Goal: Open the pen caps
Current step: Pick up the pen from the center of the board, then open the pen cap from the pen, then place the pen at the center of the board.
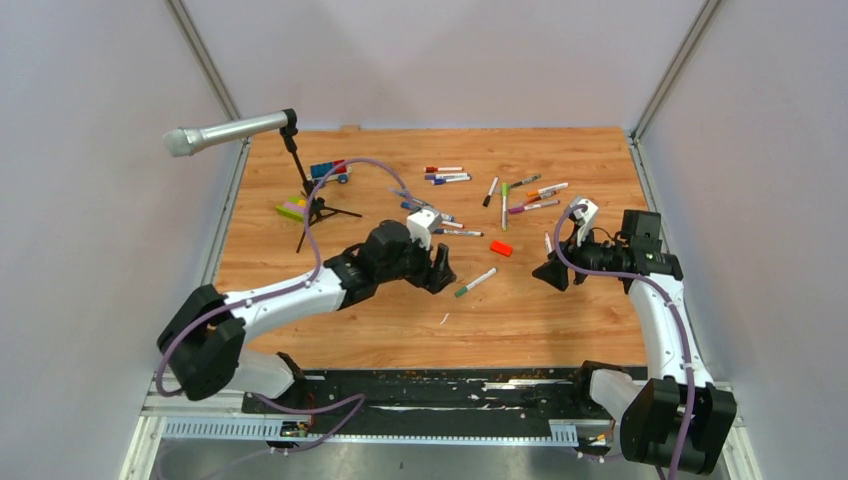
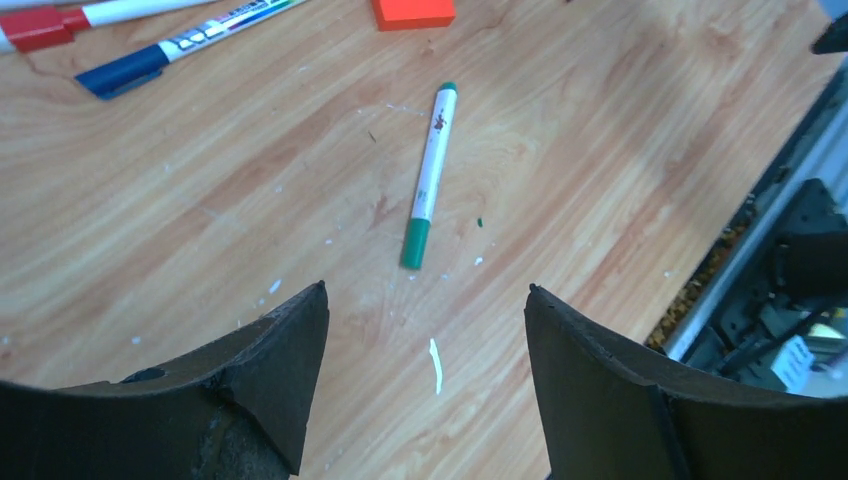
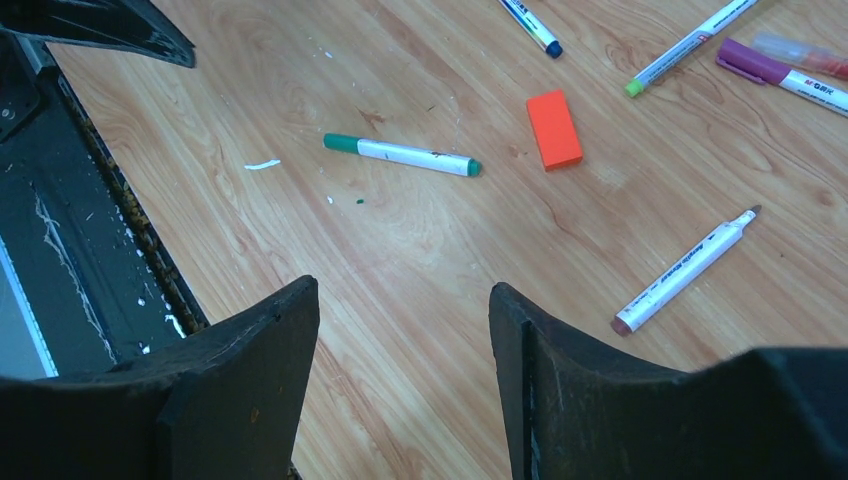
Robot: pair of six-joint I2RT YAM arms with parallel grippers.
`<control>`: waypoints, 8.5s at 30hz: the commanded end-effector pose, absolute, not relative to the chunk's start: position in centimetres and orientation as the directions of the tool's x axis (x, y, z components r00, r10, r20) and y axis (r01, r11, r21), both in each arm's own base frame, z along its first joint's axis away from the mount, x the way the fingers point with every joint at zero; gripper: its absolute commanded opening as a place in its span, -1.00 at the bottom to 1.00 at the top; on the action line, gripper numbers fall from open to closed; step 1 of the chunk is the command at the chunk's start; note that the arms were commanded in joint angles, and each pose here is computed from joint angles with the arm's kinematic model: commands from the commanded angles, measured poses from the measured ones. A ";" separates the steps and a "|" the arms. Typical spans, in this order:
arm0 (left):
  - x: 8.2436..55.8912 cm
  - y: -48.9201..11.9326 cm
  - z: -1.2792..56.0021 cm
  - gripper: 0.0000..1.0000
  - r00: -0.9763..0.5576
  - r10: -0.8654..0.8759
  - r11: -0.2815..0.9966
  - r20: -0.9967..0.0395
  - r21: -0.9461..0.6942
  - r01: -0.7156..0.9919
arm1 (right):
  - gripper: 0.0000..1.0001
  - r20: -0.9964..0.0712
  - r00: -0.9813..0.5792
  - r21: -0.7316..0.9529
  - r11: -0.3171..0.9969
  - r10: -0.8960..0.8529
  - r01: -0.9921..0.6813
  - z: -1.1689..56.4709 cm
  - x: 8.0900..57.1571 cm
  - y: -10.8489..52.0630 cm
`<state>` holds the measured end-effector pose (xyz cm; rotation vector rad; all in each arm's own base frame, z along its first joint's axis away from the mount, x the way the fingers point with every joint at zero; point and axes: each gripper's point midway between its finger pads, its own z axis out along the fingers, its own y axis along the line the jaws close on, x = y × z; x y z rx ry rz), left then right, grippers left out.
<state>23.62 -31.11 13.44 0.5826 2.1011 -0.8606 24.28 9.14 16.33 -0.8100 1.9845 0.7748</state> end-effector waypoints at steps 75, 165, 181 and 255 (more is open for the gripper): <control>24.7 -41.9 13.4 -1.00 -0.516 0.407 0.626 -0.754 -0.182 0.758 | 0.27 -0.915 -0.330 0.184 0.487 -0.232 -0.854 19.5 23.3 10.7; 14.1 -45.5 20.7 -0.47 -0.683 -0.099 0.112 -0.724 -0.690 0.715 | -1.00 -0.766 -0.636 0.640 0.203 0.093 -0.742 24.1 20.8 16.9; 10.8 -43.4 16.1 -1.00 -0.745 0.045 0.141 -0.665 -0.734 0.664 | -1.00 -0.866 -0.488 0.493 0.357 0.110 -0.793 33.3 27.0 15.9; 15.5 -27.0 12.8 -1.00 -0.521 0.059 0.756 -0.851 -0.303 0.580 | -0.70 -0.539 -0.831 0.227 0.928 -0.133 -0.296 8.7 38.5 -0.7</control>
